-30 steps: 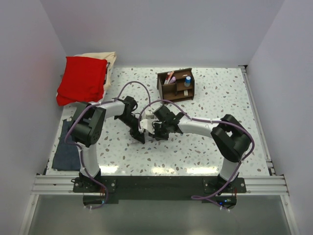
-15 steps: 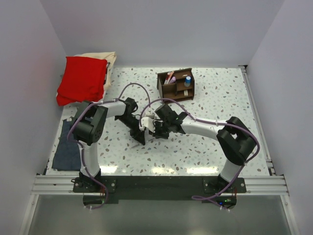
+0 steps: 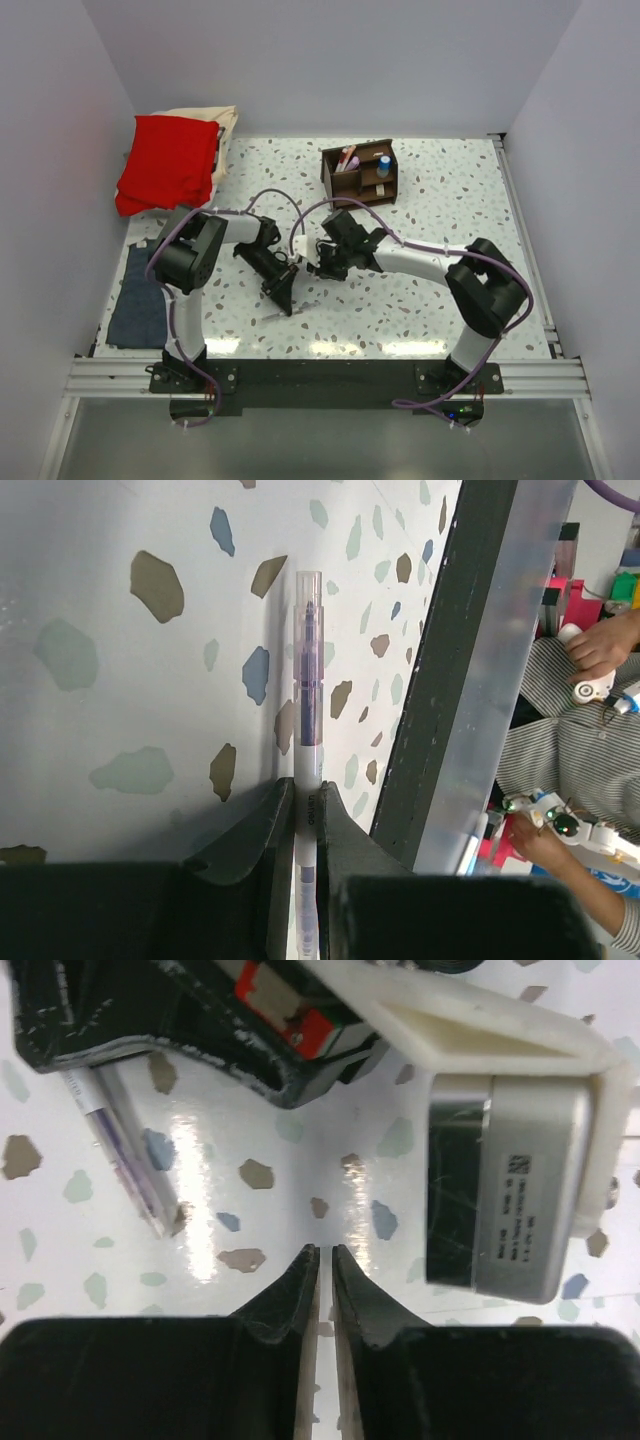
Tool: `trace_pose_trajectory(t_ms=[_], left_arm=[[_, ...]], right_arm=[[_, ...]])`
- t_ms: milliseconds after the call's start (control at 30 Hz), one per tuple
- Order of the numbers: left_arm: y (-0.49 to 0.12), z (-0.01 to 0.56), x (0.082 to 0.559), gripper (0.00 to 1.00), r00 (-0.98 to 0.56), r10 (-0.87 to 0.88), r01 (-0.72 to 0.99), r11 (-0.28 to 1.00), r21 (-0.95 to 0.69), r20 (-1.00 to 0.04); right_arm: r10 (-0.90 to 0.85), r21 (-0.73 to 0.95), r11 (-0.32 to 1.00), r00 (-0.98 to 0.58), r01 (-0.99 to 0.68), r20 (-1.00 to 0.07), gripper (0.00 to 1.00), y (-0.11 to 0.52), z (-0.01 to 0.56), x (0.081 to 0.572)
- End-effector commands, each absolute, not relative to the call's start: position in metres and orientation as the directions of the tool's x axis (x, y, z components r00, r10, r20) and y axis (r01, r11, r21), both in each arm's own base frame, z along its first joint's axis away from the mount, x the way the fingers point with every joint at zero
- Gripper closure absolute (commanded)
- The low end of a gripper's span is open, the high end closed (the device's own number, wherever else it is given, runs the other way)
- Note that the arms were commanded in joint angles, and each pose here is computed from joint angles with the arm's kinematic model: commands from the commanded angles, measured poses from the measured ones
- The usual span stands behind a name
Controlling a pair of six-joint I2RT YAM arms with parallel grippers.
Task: Sort the stationery into containers
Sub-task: Close the pen cap on the pen.
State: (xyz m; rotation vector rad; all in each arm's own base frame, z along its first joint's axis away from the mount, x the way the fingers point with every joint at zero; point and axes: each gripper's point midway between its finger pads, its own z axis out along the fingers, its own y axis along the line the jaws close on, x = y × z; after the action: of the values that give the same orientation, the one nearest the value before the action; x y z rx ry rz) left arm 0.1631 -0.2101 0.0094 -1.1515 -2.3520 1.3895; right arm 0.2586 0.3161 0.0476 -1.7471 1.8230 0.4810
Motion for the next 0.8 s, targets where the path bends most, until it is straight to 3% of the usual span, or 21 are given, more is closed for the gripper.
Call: trace_pose_trajectory(t_ms=[0,33,167,400,767], left_arm=[[-0.172,-0.055,0.185,1.00,-0.564,0.801,0.706,0.345,-0.618,-0.198],[-0.173,-0.055,0.186,1.00,-0.569,0.797,0.704,0.345,-0.621,-0.202],[-0.174,-0.057,0.192,1.00,-0.587,0.779,0.699,0.352,-0.623,-0.218],[-0.182,-0.058,0.195,1.00,-0.620,0.751,0.662,0.344,-0.666,-0.228],[-0.190,-0.054,0.195,1.00,-0.628,0.739,0.638,0.311,-0.704,-0.243]], right_arm=[[-0.749,-0.058,-0.002,0.040,-0.998,-0.662,0.78,0.307,0.061,0.236],[-0.743,-0.038,-0.015,0.037,-0.999,-0.668,0.71,0.306,0.061,0.232],[-0.730,0.071,-0.100,0.024,-0.992,-0.683,0.63,0.305,0.057,0.213],[-0.703,0.115,-0.169,0.038,-0.979,-0.710,0.57,0.316,0.053,0.206],[-0.731,0.125,-0.205,0.067,-0.971,-0.679,0.57,0.329,0.036,0.209]])
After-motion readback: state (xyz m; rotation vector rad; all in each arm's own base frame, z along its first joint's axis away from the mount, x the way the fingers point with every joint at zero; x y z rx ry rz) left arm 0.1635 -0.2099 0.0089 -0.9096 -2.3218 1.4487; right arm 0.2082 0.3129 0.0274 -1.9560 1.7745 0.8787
